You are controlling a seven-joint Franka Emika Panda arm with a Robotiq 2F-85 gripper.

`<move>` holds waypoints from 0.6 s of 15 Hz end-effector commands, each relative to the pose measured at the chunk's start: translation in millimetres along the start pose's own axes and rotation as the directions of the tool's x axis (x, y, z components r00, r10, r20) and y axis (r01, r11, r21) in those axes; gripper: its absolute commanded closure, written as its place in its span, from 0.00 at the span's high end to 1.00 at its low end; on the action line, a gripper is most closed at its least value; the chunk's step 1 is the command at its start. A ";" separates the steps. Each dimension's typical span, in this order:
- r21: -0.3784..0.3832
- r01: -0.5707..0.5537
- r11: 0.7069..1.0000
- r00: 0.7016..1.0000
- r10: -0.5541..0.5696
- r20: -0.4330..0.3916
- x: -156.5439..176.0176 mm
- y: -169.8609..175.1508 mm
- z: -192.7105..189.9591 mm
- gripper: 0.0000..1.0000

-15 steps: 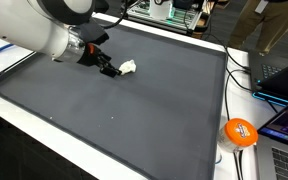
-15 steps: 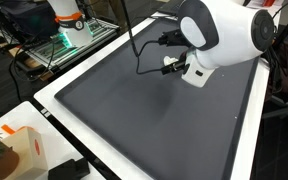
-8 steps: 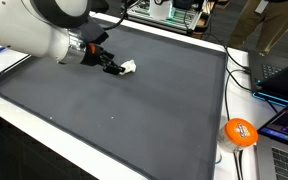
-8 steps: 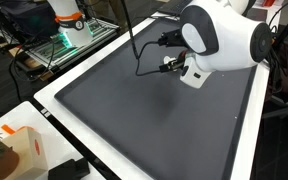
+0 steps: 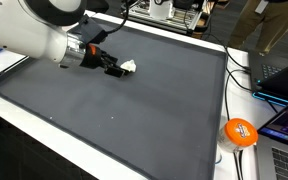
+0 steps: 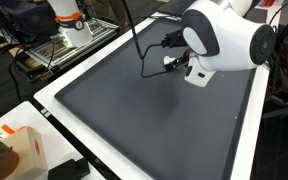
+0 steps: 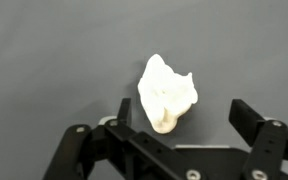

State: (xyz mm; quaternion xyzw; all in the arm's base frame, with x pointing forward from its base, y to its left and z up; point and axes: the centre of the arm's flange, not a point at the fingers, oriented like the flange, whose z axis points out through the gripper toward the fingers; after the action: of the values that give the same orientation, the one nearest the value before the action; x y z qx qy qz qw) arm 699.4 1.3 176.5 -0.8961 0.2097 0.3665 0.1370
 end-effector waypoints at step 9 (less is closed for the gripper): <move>0.014 0.028 1.000 0.999 -0.028 0.044 17.2 -7.4 5.9 1.00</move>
State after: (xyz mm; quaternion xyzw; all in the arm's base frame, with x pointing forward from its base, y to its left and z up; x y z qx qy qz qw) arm 700.1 7.6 166.4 -0.8942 0.2004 0.3744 0.1419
